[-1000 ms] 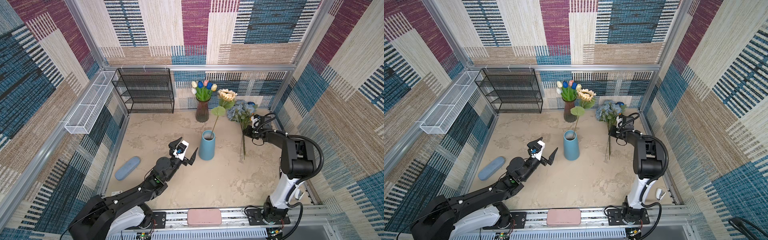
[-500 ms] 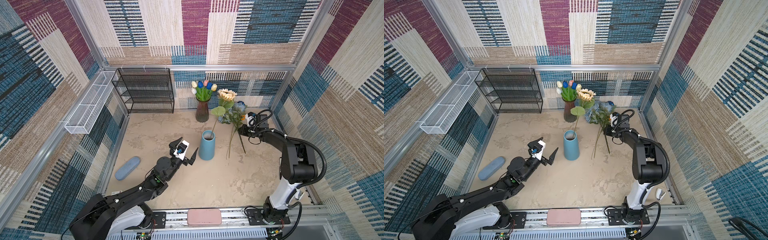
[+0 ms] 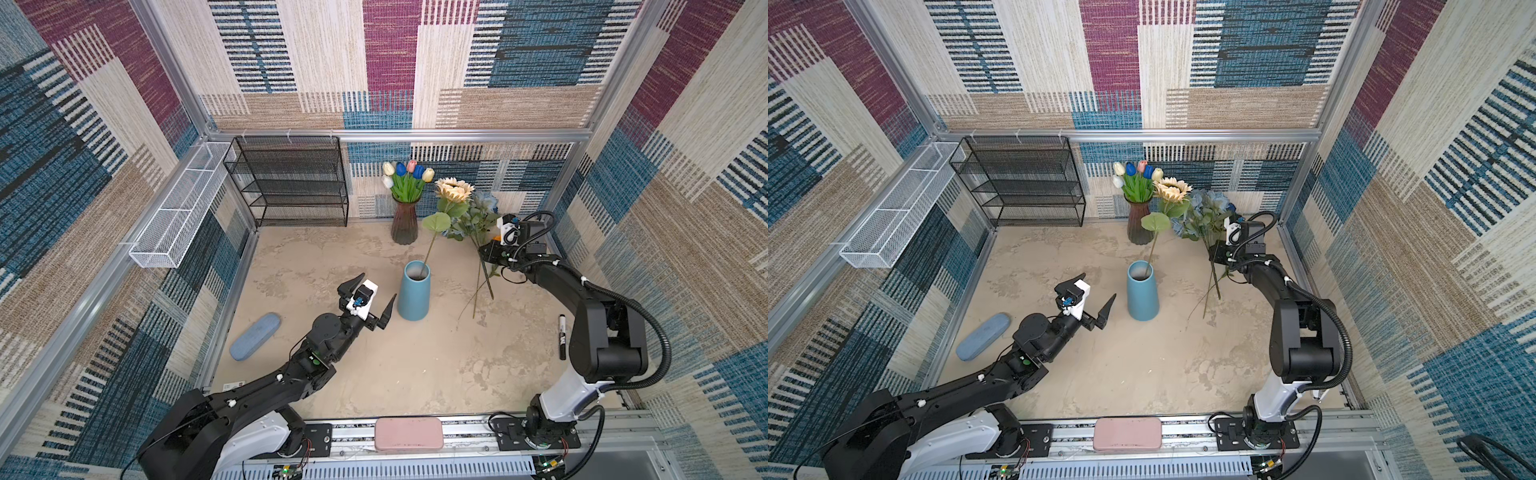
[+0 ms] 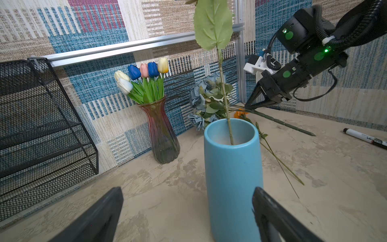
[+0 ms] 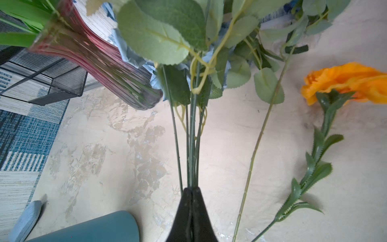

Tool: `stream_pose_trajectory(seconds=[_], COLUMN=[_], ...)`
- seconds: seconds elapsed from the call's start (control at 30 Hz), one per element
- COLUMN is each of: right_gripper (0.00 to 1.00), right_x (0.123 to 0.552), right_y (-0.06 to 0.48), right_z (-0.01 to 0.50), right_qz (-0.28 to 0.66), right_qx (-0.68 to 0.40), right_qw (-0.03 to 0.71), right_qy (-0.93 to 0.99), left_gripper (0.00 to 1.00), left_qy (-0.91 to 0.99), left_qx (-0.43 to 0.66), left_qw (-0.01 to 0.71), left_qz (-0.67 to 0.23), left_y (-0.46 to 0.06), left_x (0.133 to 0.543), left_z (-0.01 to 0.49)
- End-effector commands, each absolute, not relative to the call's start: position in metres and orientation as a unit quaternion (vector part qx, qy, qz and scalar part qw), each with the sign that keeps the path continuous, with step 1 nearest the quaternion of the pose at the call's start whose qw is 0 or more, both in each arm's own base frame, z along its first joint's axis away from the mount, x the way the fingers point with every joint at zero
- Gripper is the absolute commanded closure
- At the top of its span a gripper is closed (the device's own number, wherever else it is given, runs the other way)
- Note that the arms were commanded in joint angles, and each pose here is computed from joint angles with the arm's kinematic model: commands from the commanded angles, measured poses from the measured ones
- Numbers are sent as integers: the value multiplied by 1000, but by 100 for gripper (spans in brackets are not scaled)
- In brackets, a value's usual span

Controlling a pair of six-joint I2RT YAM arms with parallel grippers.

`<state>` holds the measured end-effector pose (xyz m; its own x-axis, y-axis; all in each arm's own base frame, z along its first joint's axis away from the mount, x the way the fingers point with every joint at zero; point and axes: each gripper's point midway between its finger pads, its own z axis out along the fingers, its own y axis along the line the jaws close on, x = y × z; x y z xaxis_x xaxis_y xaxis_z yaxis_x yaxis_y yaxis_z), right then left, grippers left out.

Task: Arrange flowers in a vase
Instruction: Pick up the flowers from the flowers, then place the flowers at the top-right of the table.

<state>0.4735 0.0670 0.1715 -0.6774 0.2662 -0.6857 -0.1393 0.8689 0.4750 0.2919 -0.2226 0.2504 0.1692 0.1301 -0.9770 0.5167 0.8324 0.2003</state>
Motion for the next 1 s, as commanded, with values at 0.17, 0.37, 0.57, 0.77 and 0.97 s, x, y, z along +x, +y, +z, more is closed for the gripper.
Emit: stream_pose_trajectory(seconds=[0.17,0.37,0.57,0.77,0.97], right_gripper=[100,100,100,99,66], right_x=[474,467,442,418,408], right_y=[72,63,60,77,80], right_z=[203,203,171,115,75], right_qz=[271,254,239,244,236], right_qx=[20,45,70,67,74], right_qw=[447,446,420,374,326], right_qy=[852,857,873,892,912], left_gripper=[1,1,1,1,1], left_qy=[619,620,621,623,624], left_qx=[251,251,253,254,253], left_qw=[732,731,729,727,726], left_qz=[-134,-134,-135,-140,-139], left_y=[-221,-222,-224,-229,-230], left_x=[292,292,294,298,299], left_z=[259,258,255,250,249])
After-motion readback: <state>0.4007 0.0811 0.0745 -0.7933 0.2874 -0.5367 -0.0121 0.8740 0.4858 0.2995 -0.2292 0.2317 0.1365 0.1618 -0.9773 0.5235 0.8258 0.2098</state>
